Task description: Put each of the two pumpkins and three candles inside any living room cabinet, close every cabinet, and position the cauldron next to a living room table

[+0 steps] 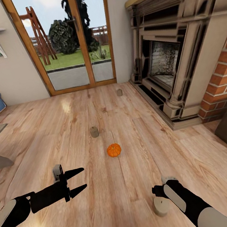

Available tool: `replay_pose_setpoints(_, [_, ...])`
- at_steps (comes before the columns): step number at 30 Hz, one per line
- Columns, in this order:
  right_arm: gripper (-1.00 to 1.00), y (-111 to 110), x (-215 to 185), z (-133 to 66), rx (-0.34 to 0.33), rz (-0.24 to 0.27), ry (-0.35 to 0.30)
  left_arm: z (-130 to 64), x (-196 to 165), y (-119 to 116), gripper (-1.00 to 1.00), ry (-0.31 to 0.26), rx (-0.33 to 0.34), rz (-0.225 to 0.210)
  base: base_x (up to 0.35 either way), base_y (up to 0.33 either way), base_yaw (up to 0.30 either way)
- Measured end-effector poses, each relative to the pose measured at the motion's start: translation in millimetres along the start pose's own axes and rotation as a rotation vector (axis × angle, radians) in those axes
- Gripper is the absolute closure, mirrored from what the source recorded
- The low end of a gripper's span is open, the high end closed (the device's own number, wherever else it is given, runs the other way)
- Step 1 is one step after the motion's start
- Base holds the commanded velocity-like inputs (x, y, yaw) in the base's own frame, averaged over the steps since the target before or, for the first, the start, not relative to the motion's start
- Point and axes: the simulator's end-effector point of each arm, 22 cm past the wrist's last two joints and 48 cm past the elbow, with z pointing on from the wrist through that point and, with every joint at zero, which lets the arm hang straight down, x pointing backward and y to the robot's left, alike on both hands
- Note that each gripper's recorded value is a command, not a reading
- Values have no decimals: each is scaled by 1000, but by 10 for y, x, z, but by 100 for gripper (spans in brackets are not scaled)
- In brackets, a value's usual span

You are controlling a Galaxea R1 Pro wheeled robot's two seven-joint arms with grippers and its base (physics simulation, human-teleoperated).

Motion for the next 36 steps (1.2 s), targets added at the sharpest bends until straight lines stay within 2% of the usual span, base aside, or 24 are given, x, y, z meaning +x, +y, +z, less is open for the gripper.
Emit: replay_pose_setpoints(36, [-100,-86,534,492,25,-11,120,157,-92,655,-100,20,-63,-119,0,0,0])
